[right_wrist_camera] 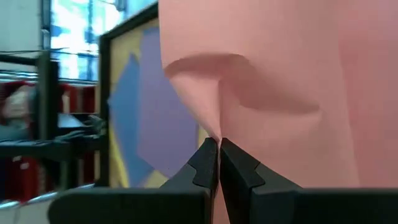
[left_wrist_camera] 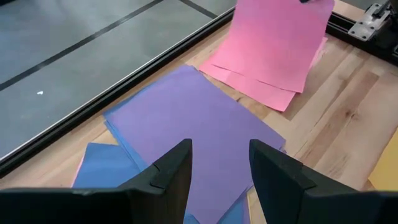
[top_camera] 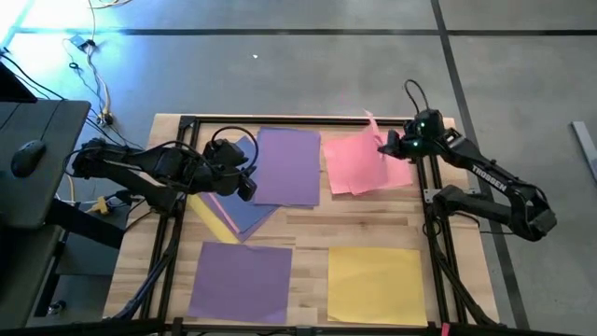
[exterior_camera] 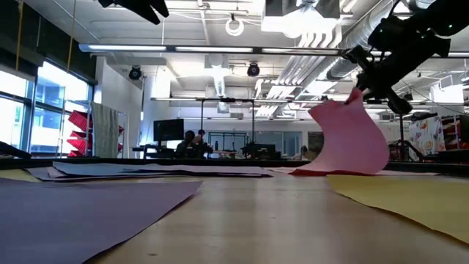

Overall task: Organize paper
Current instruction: Stack the pink paper on the pink paper at the top right corner of the table

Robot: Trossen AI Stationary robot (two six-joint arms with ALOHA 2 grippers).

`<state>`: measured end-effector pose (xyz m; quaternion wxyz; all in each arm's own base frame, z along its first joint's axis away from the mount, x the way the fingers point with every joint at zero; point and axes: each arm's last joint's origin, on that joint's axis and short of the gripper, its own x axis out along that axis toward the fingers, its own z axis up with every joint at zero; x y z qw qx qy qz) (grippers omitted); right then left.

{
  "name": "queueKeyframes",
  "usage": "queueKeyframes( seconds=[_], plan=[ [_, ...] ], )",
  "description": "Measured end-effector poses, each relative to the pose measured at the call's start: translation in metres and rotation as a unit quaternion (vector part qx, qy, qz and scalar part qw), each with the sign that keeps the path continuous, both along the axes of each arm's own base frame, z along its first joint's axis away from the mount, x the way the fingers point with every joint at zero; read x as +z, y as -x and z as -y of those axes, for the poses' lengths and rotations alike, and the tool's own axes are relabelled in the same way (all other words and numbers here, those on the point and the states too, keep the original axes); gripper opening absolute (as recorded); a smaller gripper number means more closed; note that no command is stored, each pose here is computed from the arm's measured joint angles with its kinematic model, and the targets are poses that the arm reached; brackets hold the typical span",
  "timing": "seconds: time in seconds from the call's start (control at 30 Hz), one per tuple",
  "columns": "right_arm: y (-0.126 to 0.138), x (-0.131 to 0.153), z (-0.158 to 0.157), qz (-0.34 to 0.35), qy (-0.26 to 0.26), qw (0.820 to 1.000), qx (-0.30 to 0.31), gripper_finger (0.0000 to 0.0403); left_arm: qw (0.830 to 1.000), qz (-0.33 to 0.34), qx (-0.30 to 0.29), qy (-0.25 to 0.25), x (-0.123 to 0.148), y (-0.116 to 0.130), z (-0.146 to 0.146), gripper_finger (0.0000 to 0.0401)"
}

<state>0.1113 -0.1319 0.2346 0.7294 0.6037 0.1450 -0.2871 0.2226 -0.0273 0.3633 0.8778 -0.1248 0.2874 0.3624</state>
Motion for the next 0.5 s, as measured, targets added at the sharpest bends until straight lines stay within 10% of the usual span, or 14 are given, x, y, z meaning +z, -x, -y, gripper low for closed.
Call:
queueKeyframes(
  seconds=[0.23, 0.5],
  plan=[
    [0.012, -0.019, -0.008, -0.095, -0.042, 0.994, -0.032, 0.0, 1.0, 0.0, 0.001, -0.001, 0.0, 0.0, 0.0, 0.0135],
    [0.008, -0.042, -0.005, -0.025, -0.046, 0.998, -0.038, 0.0, 1.0, 0.001, 0.002, -0.003, 0.0, 0.0, 0.0, 0.0135]
  ],
)
